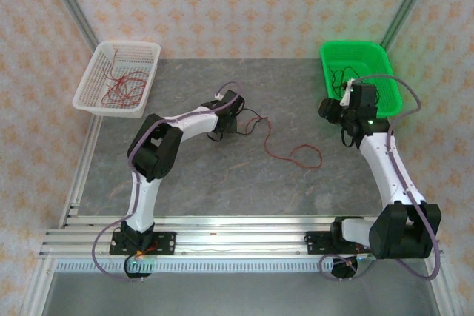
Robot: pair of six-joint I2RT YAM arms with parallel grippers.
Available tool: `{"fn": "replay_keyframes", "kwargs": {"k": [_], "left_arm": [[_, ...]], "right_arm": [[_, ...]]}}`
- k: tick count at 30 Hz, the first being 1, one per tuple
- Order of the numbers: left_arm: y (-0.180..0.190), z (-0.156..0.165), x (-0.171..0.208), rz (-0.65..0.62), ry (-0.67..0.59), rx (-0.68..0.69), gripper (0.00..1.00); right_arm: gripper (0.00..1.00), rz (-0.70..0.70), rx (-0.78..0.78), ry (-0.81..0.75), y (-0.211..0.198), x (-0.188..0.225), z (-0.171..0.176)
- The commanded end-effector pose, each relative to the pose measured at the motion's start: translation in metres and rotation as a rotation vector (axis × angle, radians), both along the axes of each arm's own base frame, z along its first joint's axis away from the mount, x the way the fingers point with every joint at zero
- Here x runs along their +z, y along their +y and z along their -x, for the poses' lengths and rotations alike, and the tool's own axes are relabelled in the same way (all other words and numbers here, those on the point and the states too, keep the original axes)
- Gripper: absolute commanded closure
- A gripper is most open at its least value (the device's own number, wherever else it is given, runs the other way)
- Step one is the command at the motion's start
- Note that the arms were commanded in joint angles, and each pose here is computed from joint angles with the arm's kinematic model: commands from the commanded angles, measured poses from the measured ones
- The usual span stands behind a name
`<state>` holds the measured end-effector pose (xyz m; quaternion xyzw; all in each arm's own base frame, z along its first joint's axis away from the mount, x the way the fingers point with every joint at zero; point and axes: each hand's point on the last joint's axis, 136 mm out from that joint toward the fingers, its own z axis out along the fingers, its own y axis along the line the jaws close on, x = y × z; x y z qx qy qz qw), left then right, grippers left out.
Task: Untangle the cables
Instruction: Place the cable in the container, then pick up the cable.
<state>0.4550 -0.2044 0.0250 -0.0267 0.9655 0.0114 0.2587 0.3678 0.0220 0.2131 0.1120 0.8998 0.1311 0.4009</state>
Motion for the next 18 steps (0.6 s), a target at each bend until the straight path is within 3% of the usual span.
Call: {"fn": "replay_keyframes", "kwargs": {"k": [1, 12, 16, 18], "left_arm": [[-0.017, -0.006, 0.007, 0.032, -0.004, -0.064, 0.51], [-0.018, -0.005, -0.020, 0.027, 0.024, -0.070, 0.59], [-0.011, -0.007, -0.038, -0.034, 0.051, -0.057, 0.73], [-0.005, -0.006, -0.045, -0.069, 0.057, -0.042, 0.88]], "right_arm": [[0.52, -0.025, 0.007, -0.044, 0.006, 0.010, 0.000], [0.52, -0.049, 0.019, -0.048, 0.014, 0.010, -0.003], [0.52, -0.056, 0.023, -0.049, 0.015, 0.010, -0.002], [0.52, -0.056, 0.023, -0.051, 0.016, 0.011, -0.001]]}}
